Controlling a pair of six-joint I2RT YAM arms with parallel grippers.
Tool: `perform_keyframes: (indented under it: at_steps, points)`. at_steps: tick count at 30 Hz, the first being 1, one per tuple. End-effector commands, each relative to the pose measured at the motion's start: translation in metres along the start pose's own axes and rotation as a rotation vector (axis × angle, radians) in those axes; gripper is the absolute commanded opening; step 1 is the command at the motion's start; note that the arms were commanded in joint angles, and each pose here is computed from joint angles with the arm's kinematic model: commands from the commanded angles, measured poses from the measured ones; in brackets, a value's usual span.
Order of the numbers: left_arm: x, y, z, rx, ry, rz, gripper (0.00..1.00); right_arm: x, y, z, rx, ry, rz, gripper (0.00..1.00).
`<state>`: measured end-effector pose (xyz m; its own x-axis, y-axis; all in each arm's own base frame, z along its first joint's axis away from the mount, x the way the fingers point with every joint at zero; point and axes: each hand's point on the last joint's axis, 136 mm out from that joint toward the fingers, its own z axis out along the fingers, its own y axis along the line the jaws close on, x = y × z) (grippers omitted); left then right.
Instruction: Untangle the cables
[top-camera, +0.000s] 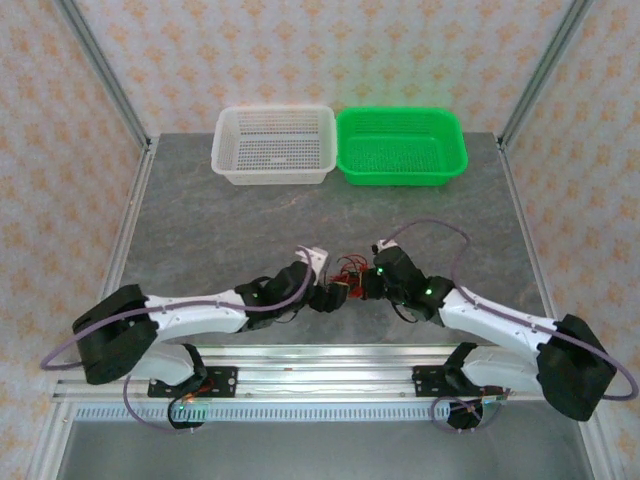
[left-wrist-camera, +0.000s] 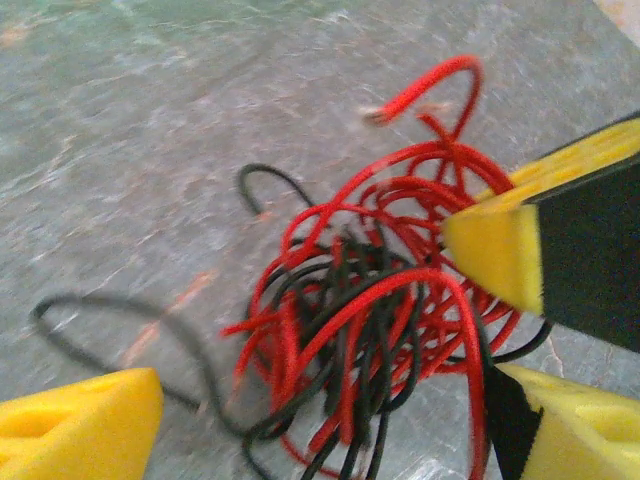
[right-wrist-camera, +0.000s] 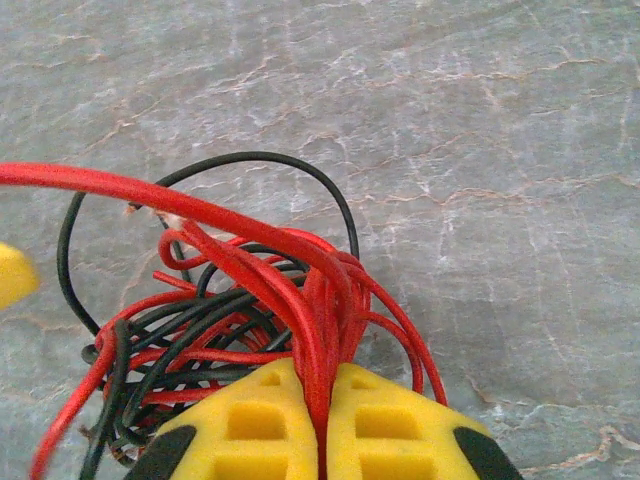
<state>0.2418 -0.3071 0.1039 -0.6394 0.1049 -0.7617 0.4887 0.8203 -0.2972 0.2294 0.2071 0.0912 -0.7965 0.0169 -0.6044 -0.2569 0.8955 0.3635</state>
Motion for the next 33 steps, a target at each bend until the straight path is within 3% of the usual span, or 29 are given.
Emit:
perform_keyframes:
  at_steps: [1, 9, 14, 23, 27, 31, 33]
  points:
    - [-0.020, -0.013, 0.010, -0.032, -0.049, 0.112, 0.85, -0.006, 0.013, -0.005, -0.107, -0.042, -0.045, 0.00]
    - [-0.002, 0.009, 0.032, -0.168, 0.005, 0.184, 0.85, -0.008, 0.012, -0.012, -0.175, -0.098, -0.012, 0.00]
    - [0.023, 0.024, 0.043, -0.211, 0.060, 0.200, 0.78, -0.012, 0.007, -0.013, -0.197, -0.139, 0.032, 0.00]
    - [0.067, 0.064, 0.061, -0.289, 0.125, 0.129, 0.54, -0.003, -0.016, 0.003, -0.174, -0.182, 0.236, 0.00]
    - [0.080, 0.089, 0.066, -0.267, 0.120, -0.013, 0.24, 0.004, -0.041, 0.007, -0.074, -0.203, 0.372, 0.00]
    - [0.079, 0.096, 0.063, -0.232, 0.074, -0.114, 0.01, 0.020, -0.072, 0.007, 0.062, -0.200, 0.536, 0.03]
    - [0.077, 0.095, 0.060, -0.224, 0.066, -0.137, 0.00, 0.032, -0.086, 0.006, 0.126, -0.188, 0.618, 0.07]
